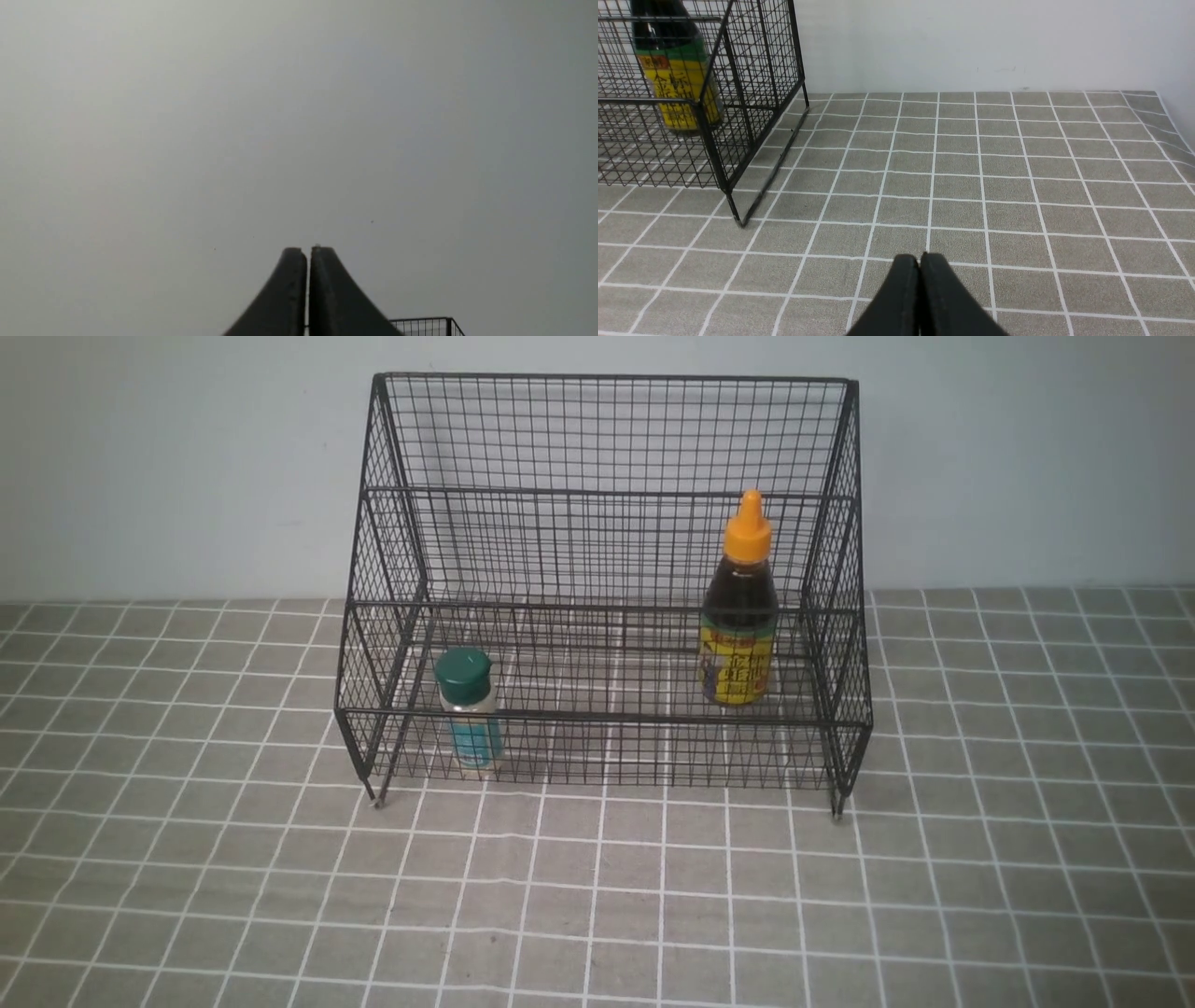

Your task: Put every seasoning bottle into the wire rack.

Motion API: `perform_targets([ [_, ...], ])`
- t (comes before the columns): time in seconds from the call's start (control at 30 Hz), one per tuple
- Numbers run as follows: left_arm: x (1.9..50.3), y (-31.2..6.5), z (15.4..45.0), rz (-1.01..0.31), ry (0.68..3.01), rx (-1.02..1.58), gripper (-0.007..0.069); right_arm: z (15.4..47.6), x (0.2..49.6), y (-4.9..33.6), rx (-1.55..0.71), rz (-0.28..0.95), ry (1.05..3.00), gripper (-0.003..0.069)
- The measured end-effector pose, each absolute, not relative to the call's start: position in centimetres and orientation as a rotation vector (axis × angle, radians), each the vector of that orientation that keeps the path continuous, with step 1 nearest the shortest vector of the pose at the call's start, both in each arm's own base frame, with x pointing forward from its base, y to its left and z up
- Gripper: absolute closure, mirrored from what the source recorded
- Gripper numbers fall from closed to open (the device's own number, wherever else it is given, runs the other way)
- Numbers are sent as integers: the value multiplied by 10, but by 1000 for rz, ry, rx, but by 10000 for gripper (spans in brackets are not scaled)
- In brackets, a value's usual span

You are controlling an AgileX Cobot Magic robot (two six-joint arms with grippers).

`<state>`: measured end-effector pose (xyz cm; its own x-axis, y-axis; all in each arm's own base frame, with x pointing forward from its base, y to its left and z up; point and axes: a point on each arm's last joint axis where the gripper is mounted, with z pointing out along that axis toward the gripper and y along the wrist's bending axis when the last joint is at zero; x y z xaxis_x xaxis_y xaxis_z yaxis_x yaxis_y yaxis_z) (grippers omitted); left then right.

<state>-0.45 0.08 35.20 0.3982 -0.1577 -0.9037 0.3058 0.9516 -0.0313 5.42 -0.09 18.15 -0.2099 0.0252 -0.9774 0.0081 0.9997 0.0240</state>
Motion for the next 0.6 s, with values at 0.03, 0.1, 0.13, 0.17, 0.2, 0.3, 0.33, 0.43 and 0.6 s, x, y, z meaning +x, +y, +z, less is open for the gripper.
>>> perform_targets([
  [0.03, -4, 1, 351, -289, 1141, 154, 632, 181, 54, -1, 24, 16, 1782, 673],
  [0.1, -3, 0, 348, -277, 1174, 166, 632, 181, 54, -1, 24, 16, 1782, 673],
  [0.13, -2, 0, 345, -268, 1200, 175, 632, 181, 54, -1, 24, 16, 1782, 673],
  [0.17, -2, 0, 344, -264, 1211, 178, 632, 181, 54, -1, 24, 16, 1782, 673],
  [0.2, 0, -1, 340, -249, 1259, 192, 632, 181, 54, -1, 23, 15, 1782, 673],
  [0.3, 6, -2, 329, -230, 1330, 205, 632, 181, 54, -1, 14, 7, 1782, 673],
  [0.33, 7, -2, 327, -228, 1337, 205, 632, 181, 54, -1, 14, 7, 1782, 673],
  [0.43, 23, -6, 295, -169, 1445, 187, 632, 181, 54, -1, 14, 7, 1782, 673],
  [0.6, 48, -5, 218, -36, 1677, 136, 632, 181, 54, -1, 14, 7, 1782, 673],
])
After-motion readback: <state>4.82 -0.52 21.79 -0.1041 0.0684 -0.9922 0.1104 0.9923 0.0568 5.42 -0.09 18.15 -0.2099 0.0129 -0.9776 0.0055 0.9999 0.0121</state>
